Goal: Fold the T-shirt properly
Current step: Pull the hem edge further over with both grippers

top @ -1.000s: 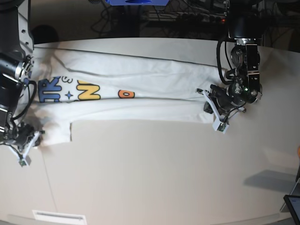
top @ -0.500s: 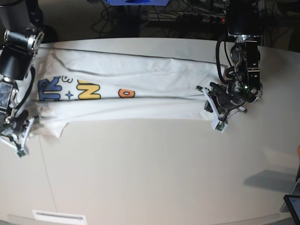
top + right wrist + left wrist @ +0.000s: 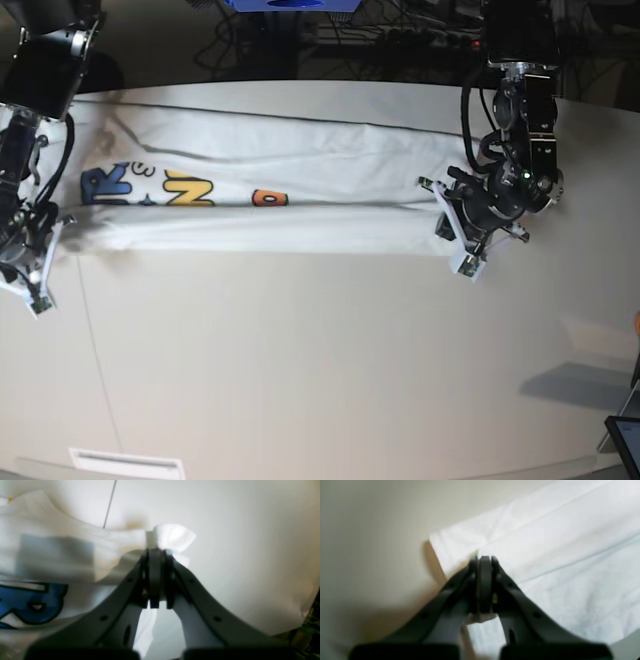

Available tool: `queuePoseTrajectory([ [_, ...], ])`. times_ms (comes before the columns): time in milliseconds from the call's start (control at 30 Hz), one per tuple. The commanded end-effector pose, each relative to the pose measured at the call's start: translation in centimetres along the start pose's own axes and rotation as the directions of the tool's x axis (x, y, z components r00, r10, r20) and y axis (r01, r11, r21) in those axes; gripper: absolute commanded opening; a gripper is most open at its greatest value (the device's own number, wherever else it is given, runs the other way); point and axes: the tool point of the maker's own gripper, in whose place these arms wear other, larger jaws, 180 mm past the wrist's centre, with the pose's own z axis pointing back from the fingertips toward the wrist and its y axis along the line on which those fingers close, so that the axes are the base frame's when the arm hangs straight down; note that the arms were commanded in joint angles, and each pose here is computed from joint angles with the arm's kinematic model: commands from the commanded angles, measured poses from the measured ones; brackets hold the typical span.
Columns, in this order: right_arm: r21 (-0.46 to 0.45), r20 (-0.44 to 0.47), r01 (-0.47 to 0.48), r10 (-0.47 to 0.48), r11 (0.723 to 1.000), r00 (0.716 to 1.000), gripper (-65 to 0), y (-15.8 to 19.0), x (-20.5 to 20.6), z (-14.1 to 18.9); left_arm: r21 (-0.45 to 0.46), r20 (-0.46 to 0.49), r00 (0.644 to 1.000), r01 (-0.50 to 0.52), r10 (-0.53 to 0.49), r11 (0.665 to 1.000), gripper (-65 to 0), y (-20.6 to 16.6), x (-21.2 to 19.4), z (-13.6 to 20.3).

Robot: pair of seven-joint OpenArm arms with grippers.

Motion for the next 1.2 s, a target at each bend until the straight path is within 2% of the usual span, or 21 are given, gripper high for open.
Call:
queuePoseTrajectory([
  [0,-0.050,0.010,0.003,-0.002,0.999,1.000,-64.7,-1.6,0.4,0.9,0.024,0.015,1.000,0.020,-0.020,1.000,-65.0,0.7,0.9,0.7],
  [267,-0.082,-0.045,-0.011,0.008,0.997,0.999,-64.7,-0.1,-1.2,3.4,0.127,-0.077,0.993,0.102,-0.093,0.987,-65.0,1.8,-1.1,1.2],
  [500,-0.047,-0.092,-0.011,0.006,0.999,0.996,-64.7,2.4,-2.9,3.9,0.131,-0.104,0.989,0.114,-0.100,0.985,-65.0,1.8,-1.9,1.2],
  [700,-0.030,-0.110,-0.013,0.010,0.999,0.994,-64.7,3.2,-3.7,3.7,0.125,-0.086,0.989,0.131,-0.120,0.983,-65.0,0.9,-1.8,2.1],
  [967,-0.048,-0.143,-0.023,0.016,0.999,0.990,-64.7,3.1,-4.5,4.7,0.135,-0.147,0.980,0.152,-0.132,0.979,-65.0,0.7,-2.5,3.4],
  [1167,-0.001,-0.170,-0.015,0.015,1.000,0.985,-64.7,5.2,-5.8,4.4,0.129,-0.205,0.971,0.151,-0.122,0.980,-65.0,0.6,-3.8,3.5],
])
